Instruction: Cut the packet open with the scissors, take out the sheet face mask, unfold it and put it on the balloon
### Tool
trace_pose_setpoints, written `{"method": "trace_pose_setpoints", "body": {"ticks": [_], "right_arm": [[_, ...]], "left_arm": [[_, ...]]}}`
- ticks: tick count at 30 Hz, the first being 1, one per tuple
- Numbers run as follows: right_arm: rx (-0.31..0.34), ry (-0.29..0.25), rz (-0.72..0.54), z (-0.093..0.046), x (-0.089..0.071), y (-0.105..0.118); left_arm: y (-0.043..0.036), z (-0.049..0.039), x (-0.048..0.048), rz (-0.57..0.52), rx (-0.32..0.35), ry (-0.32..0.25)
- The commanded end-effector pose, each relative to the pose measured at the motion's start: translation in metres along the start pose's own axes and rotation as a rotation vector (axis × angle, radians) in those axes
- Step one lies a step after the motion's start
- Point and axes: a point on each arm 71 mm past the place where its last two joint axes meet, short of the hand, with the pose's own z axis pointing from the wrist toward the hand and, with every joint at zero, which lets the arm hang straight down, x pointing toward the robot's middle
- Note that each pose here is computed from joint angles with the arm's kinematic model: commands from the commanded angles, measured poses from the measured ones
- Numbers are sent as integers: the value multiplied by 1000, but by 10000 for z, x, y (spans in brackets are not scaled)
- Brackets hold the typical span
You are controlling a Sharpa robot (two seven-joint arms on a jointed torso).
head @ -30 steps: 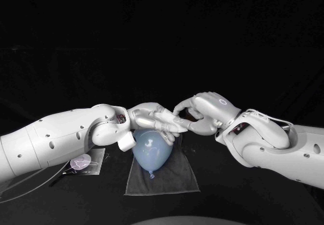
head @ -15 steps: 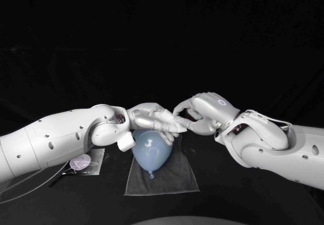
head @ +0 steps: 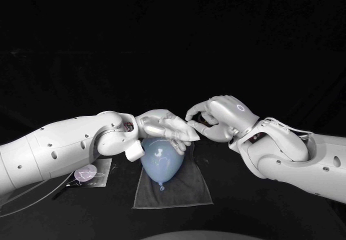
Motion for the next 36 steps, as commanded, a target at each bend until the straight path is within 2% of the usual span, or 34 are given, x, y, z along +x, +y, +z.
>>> {"method": "trace_pose_setpoints", "body": {"ticks": [1,7,11,17,25,31,36], "right_arm": [[-35,-101,13,-10,-77,32],[-74,-166,46,-42,-139,64],[-76,-168,59,-64,-154,63],[16,-97,85,-100,-130,-61],[155,12,198,-157,-71,-202],[222,63,268,-186,-2,-249],[248,86,305,-191,38,-259]], "left_arm": [[-17,3,4,-3,13,3],[-14,1,-3,-4,11,-1],[-12,0,-10,-5,11,-6],[-10,-1,-18,-5,10,-13],[-10,-3,-30,-2,11,-28],[-10,-4,-33,2,12,-32],[-10,-8,-34,4,11,-34]]}}
